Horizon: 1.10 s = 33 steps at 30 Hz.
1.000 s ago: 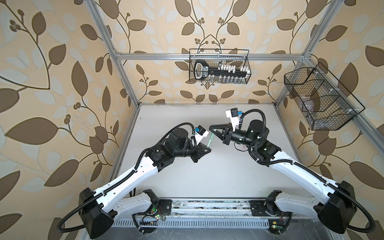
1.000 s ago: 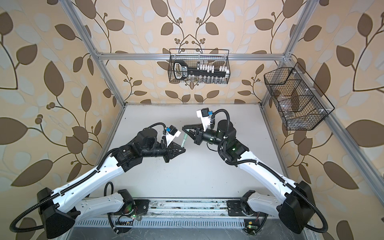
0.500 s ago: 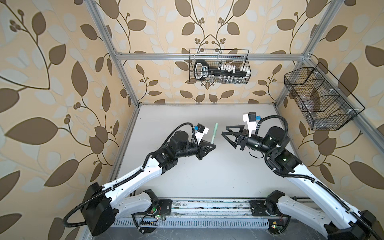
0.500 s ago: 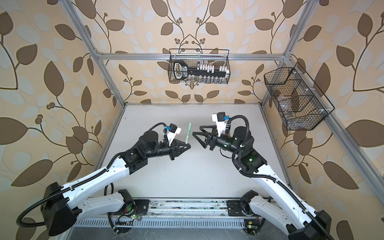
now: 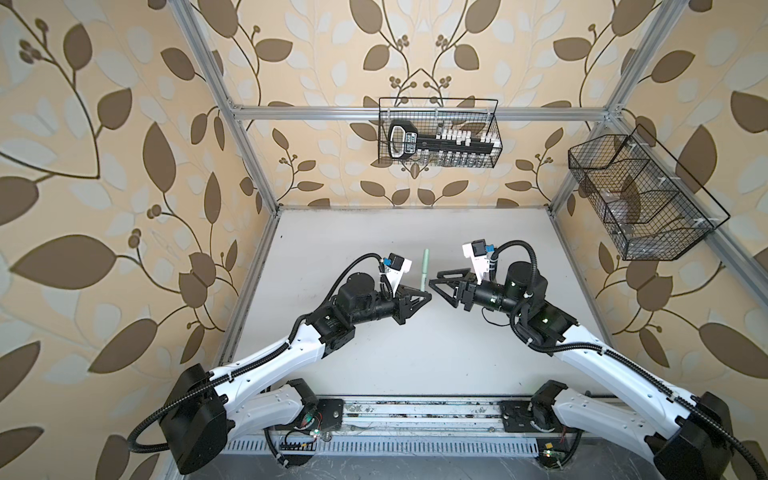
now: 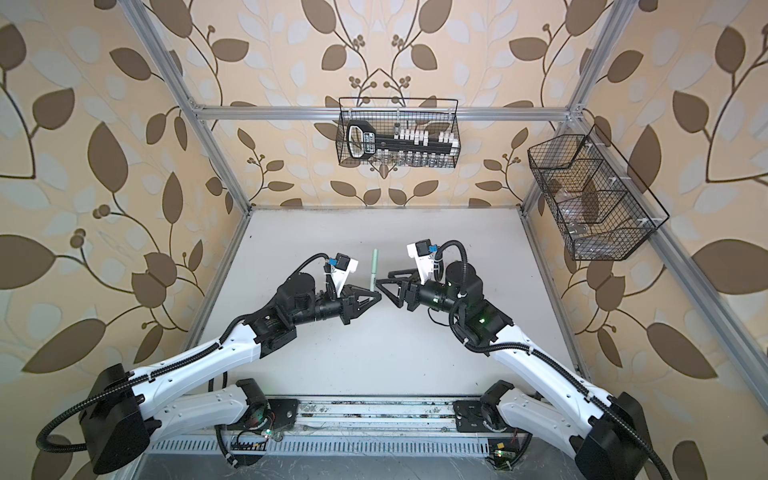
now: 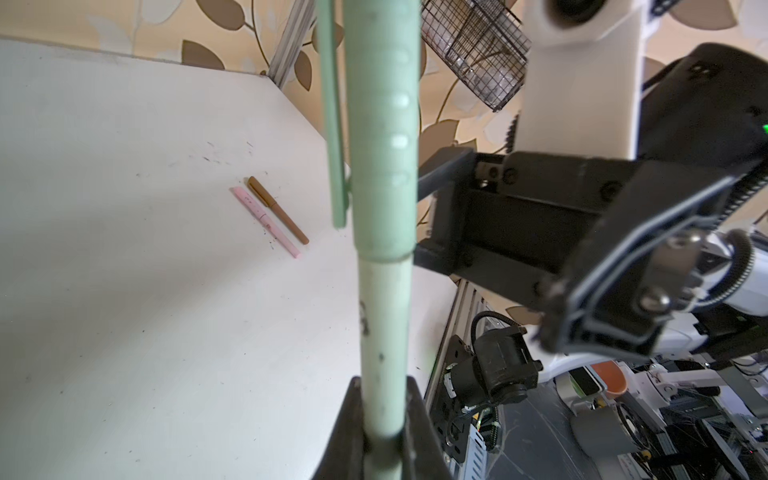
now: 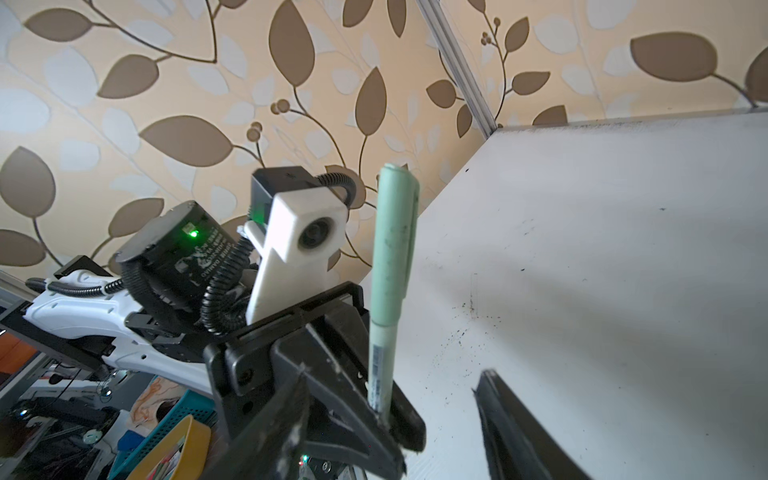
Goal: Insert the pens into the pen caps
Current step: 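Grip the capped pen with the right gripper while the left gripper opens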
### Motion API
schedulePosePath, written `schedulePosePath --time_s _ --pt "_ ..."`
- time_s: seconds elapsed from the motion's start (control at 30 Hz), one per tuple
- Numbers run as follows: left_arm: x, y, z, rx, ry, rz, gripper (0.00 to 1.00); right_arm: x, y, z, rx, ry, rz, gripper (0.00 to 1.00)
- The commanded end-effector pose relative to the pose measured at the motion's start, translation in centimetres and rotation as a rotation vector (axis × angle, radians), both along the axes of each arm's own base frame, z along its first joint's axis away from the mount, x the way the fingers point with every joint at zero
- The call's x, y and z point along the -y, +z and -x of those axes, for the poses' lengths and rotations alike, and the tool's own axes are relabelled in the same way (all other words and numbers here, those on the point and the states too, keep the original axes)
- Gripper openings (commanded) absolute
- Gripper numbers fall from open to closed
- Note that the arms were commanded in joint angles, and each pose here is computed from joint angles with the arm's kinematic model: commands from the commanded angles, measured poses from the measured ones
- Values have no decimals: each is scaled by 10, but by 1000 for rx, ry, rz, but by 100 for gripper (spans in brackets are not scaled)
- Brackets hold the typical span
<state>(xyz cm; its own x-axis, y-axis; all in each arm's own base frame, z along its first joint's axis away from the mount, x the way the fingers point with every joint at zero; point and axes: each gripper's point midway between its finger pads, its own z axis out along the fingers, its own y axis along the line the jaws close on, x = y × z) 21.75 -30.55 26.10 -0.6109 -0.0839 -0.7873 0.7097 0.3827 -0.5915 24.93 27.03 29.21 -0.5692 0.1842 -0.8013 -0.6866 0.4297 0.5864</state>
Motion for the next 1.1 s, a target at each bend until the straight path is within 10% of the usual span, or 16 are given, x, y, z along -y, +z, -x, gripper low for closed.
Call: schedulePosePath --time_s 0.0,1.07 --pt "3 17 9 53 -37 49 0 -12 14 8 29 81 -78 65" --pt "-1 4 12 64 -23 -6 0 -27 24 -9 13 113 -79 38"
